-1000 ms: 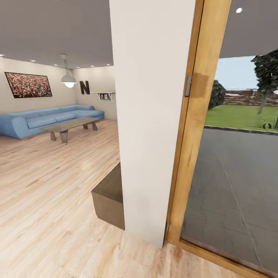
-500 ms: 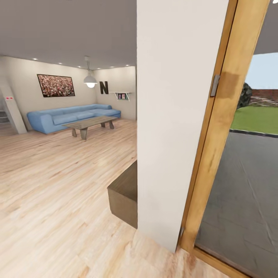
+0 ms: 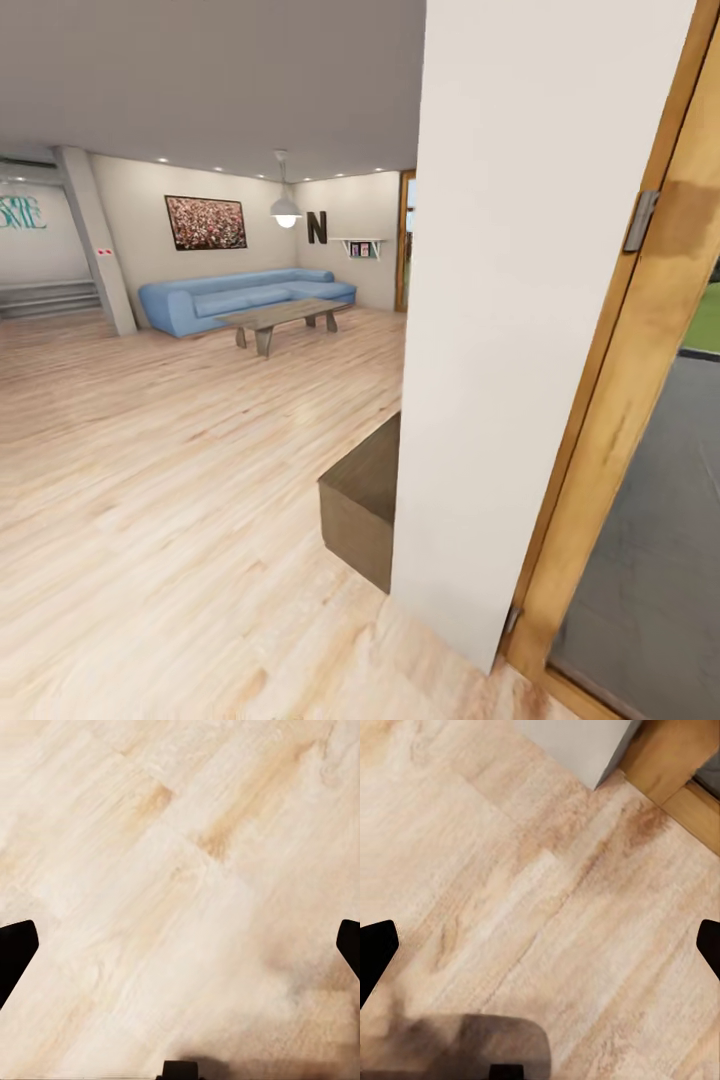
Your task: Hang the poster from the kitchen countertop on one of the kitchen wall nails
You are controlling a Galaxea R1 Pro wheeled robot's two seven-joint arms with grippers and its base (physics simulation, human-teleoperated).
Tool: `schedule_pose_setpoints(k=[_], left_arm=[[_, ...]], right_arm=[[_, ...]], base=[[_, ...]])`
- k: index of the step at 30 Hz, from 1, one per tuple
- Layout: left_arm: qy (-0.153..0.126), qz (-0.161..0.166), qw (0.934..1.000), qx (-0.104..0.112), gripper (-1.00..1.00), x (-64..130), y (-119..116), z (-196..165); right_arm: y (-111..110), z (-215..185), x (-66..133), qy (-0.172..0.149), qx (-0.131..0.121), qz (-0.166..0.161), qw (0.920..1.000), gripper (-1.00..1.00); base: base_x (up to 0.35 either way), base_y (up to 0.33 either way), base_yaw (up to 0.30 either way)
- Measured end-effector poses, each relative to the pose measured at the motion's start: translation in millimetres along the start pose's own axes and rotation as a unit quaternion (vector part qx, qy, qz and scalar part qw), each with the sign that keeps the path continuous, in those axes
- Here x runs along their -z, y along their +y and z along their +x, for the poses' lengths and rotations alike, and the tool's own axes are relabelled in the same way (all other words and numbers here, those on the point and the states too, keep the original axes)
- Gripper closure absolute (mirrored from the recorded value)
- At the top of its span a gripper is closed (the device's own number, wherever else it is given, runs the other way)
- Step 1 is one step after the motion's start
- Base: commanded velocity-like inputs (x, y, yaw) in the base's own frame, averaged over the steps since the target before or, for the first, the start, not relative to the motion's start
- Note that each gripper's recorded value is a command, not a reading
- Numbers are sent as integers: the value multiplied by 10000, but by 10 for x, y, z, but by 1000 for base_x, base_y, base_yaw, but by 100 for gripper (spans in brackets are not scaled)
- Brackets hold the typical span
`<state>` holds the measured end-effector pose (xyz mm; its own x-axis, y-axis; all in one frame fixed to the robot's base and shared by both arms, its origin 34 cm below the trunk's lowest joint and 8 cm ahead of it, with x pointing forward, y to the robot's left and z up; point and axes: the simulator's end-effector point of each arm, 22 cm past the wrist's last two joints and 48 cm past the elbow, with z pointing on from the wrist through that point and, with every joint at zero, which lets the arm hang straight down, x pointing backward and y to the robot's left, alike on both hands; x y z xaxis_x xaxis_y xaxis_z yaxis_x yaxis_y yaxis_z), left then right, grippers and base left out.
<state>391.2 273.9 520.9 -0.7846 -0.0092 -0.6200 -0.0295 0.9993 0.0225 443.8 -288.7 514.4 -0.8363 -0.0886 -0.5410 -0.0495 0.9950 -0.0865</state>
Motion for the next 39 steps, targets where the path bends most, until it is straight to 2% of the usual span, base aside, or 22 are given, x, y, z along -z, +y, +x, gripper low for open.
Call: schedule_pose_setpoints(k=[20,25,39], left_arm=[[-3,-6,10000,5,-100,0,5,-1],[4,-56,10000,56,-100,0,48,2],[-5,-194,9996,205,-100,3,172,1]], right_arm=[[13,1,0,2,-1,2,10000,-100],[29,5,0,6,-10,-5,10000,-100],[36,4,0,6,-12,-6,10000,-100]], base=[[0,-10,284],[0,-142,144],[0,-7,283]])
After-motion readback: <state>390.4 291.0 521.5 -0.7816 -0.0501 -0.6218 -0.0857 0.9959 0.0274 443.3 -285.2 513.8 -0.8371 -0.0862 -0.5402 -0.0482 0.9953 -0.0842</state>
